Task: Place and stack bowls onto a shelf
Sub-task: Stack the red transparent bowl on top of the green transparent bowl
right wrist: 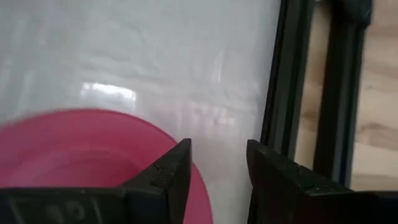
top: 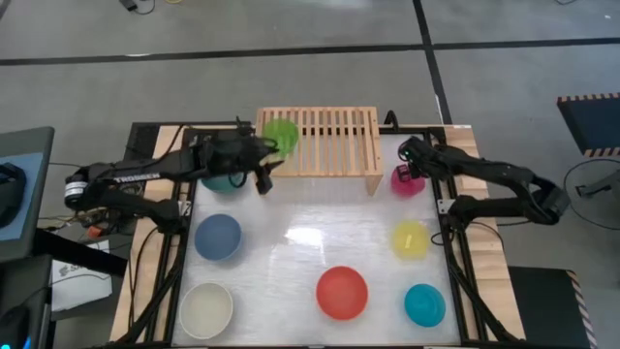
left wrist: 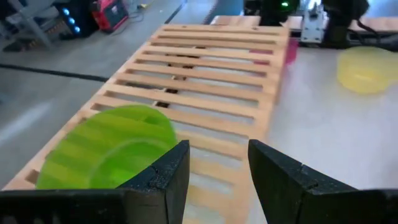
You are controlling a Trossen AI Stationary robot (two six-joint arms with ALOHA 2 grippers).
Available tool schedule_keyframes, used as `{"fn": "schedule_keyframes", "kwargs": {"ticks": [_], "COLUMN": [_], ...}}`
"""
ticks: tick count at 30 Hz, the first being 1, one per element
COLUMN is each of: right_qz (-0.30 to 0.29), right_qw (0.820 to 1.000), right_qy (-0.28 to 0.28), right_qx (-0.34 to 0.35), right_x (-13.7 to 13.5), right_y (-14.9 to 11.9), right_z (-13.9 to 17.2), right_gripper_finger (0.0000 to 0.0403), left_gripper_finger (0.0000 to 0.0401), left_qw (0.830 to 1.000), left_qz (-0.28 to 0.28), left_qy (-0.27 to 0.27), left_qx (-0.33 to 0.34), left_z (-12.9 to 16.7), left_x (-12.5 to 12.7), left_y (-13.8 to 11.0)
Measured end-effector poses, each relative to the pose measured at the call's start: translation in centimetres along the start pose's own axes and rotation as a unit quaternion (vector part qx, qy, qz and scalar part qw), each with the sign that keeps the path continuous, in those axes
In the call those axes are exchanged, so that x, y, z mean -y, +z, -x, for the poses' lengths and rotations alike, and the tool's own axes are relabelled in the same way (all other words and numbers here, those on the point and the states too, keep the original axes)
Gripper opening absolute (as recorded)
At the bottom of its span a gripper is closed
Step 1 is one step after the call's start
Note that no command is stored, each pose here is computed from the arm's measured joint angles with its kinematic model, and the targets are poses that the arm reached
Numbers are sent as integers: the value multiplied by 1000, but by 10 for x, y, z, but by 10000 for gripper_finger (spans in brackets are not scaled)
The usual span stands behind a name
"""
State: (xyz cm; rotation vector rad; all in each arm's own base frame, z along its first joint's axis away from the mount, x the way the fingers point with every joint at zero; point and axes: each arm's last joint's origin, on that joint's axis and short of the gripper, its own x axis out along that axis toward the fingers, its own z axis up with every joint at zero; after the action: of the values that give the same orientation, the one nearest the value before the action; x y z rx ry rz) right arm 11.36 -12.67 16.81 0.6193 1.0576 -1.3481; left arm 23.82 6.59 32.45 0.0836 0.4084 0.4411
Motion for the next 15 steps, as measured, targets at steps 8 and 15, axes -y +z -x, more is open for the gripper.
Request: {"fn": "schedule_keyframes", "kwargs": {"ticks": [8, 15], "right_qz": [15, 5], "right_qw": [998, 998], "right_qy": [11, 15], "right_qx": [-64, -54], "right_x": [-7, -4], "right_y": [-1, 6], "right_z": [-18, -6], "right_gripper_finger": [180, 169], "left_gripper_finger": [150, 150], "left_qw": [998, 996], "left_qz": [-33, -37], "left_qy": [52, 77], "left_qx": [9, -4], "left_z": [30, 40], "left_x": [14, 18], "left_y": [0, -3]}}
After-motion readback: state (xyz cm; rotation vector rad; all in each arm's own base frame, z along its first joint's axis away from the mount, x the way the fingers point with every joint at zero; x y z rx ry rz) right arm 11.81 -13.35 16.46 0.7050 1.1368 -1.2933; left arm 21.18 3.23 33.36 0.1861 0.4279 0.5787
